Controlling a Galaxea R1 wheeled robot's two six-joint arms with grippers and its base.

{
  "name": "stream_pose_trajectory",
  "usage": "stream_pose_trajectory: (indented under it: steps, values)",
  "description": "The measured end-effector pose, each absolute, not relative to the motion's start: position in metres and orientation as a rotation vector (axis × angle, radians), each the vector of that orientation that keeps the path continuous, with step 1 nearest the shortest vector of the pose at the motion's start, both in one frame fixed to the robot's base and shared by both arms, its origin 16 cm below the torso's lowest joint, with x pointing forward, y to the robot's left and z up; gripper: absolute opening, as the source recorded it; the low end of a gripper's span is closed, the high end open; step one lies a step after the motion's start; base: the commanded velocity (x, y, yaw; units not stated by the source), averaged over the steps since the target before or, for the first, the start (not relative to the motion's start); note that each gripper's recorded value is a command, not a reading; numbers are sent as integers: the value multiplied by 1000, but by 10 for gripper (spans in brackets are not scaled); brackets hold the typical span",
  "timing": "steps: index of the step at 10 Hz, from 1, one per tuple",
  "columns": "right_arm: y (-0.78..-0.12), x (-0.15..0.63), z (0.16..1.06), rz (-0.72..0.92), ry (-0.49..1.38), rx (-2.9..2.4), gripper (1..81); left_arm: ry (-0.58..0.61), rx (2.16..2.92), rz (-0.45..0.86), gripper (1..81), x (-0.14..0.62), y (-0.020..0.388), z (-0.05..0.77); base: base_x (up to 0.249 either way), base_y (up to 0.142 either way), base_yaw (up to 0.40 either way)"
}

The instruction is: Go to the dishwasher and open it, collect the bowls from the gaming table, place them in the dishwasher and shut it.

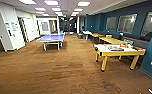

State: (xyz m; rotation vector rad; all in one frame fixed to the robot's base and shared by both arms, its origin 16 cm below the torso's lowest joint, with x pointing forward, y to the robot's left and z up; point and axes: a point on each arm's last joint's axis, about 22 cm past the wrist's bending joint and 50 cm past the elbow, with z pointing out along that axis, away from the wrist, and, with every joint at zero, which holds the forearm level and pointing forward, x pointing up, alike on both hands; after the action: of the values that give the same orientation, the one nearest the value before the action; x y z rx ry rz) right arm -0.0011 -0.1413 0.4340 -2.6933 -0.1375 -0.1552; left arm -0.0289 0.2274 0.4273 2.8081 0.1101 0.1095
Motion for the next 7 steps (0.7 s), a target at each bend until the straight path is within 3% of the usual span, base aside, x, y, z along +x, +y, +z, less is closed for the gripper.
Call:
stream_pose_trajectory:
  steps: [7]
  values:
    - [-141,-3,434,-153,-137,-2693,811,110,2806,109,811,-29,225,427,125,0,0]
